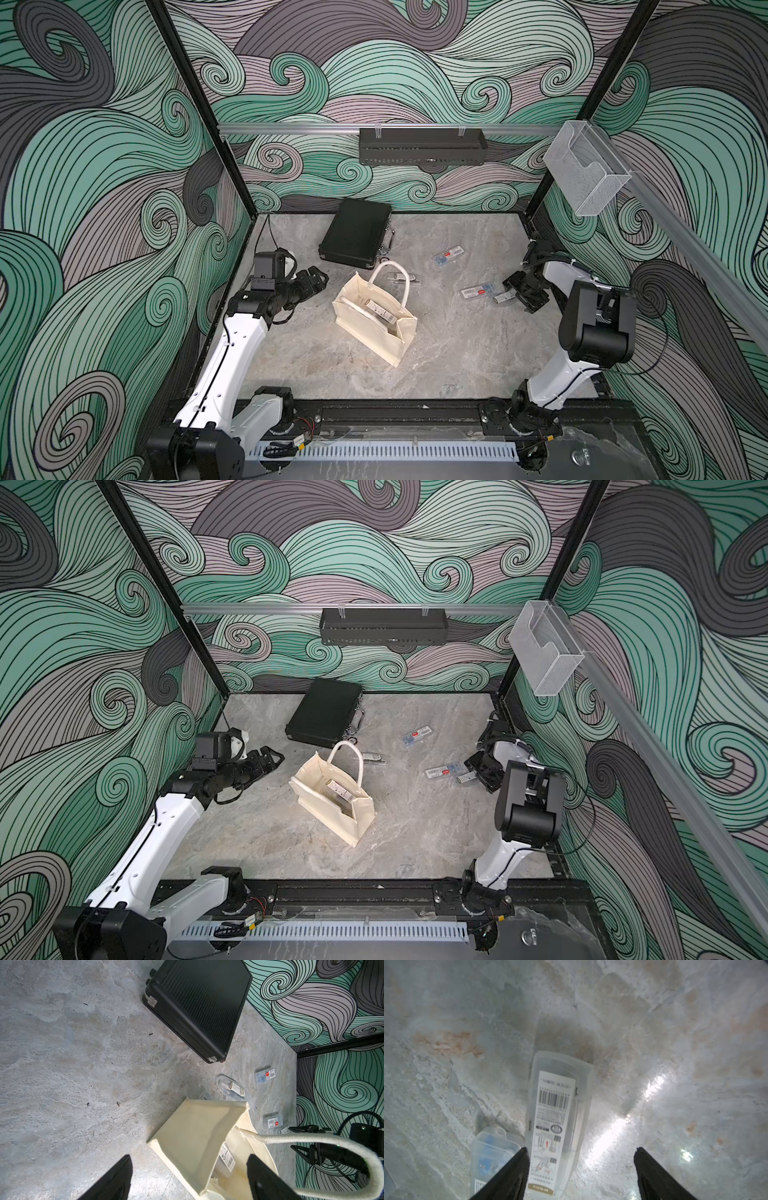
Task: Put the compass set into the canvas bag
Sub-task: Pick up the compass set at the center of the board.
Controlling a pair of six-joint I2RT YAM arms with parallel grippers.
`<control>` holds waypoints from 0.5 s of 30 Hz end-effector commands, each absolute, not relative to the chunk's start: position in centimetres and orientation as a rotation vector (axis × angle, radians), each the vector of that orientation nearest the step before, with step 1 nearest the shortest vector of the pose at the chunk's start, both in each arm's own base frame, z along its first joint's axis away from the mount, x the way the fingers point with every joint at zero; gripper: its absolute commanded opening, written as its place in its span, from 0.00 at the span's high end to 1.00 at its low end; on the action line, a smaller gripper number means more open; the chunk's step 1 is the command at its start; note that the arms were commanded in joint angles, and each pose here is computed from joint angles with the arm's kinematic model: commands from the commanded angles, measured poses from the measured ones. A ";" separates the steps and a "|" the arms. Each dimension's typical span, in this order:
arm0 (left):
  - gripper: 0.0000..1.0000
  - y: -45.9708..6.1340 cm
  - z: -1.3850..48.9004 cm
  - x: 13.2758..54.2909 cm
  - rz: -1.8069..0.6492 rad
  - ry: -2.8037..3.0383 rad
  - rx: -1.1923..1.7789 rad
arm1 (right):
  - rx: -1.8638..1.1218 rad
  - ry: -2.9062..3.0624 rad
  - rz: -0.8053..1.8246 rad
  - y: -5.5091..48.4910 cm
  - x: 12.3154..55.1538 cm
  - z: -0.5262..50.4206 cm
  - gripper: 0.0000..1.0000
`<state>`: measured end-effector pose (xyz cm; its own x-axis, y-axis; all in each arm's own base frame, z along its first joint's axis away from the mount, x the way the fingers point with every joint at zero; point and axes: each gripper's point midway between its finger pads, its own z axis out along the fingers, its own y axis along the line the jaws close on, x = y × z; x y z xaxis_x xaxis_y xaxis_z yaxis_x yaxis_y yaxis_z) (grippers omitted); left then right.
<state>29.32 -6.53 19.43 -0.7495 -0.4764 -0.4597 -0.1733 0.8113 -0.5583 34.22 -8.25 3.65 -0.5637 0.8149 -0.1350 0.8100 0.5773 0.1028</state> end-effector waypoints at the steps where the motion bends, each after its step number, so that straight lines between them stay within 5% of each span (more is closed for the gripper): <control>1: 0.13 -5.9 19.9 29.4 -0.619 2.376 -0.468 | 1.382 2.576 0.064 -8.7 35.9 4.5 0.20; 15: 0.13 -5.4 20.5 29.2 -0.586 2.371 -0.485 | 1.402 2.709 0.014 -7.8 35.6 0.7 0.25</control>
